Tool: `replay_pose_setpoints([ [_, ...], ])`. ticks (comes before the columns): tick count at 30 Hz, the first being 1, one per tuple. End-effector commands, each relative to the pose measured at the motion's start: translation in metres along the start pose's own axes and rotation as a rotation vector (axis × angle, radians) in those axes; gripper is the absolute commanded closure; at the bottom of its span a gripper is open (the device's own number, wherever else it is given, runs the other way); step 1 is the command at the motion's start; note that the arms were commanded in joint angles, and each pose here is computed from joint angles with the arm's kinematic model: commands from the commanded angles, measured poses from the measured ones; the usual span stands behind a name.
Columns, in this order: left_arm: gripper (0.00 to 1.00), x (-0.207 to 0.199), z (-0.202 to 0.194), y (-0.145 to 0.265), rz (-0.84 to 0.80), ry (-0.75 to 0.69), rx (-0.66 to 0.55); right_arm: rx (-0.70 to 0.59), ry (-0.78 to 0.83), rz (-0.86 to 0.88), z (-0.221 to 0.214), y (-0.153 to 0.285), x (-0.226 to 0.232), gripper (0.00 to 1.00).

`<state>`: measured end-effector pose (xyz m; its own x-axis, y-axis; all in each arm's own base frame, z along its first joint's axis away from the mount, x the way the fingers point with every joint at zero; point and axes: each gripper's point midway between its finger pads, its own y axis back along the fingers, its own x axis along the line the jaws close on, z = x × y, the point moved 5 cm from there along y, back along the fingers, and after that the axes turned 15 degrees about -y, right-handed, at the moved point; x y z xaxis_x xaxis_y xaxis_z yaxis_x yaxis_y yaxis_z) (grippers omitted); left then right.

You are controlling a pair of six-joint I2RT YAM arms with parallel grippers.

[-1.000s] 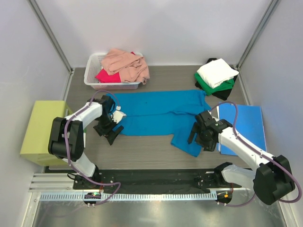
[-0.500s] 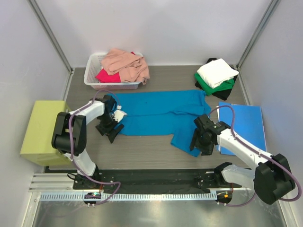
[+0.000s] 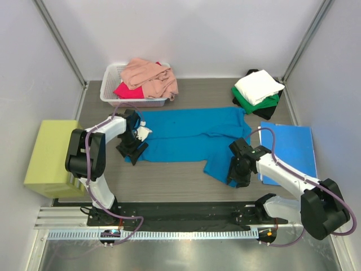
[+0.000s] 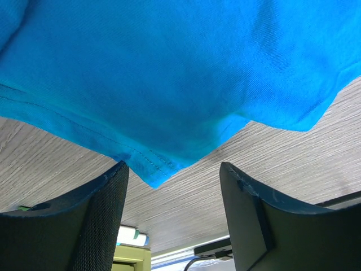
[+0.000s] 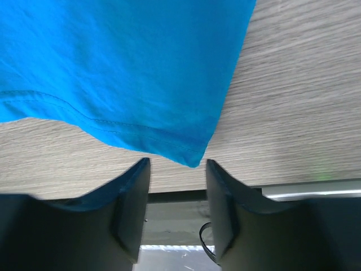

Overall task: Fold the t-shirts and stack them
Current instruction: Fold the tshirt

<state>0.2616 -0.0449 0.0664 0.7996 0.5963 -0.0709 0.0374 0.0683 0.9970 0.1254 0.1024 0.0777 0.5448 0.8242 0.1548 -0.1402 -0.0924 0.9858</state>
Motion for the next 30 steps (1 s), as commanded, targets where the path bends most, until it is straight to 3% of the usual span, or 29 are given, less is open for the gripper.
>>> replay_pose_setpoints([
  [1, 0.34, 0.005, 0.007, 0.009, 0.034, 0.005, -0.047, -0.003, 0.021, 0.006, 0.001, 0.002, 0.003, 0.62],
  [4, 0.34, 0.003, 0.006, 0.008, 0.030, 0.005, -0.042, -0.001, 0.026, 0.007, 0.001, 0.000, 0.006, 0.77],
  [9, 0.35, 0.003, 0.003, 0.006, 0.033, 0.000, -0.034, -0.018, 0.027, 0.010, 0.003, 0.003, 0.006, 0.82],
  [15, 0.36, 0.003, 0.005, 0.006, 0.031, -0.001, -0.040, -0.023, 0.032, 0.019, 0.005, 0.012, 0.009, 0.99],
  [23, 0.43, 0.003, 0.005, 0.007, 0.033, -0.001, -0.045, -0.096, 0.033, 0.027, 0.014, 0.030, 0.012, 0.99],
  [26, 0.56, 0.004, 0.005, 0.010, 0.041, -0.005, -0.047, -0.129, 0.031, 0.051, 0.020, 0.045, 0.019, 0.99],
  [29, 0.85, 0.008, 0.008, 0.019, 0.058, -0.011, -0.052, -0.146, 0.030, 0.078, 0.024, 0.058, 0.025, 0.99],
  [30, 1.00, 0.010, 0.011, 0.024, 0.071, -0.010, -0.064, -0.149, 0.030, 0.080, 0.024, 0.061, 0.025, 0.99],
])
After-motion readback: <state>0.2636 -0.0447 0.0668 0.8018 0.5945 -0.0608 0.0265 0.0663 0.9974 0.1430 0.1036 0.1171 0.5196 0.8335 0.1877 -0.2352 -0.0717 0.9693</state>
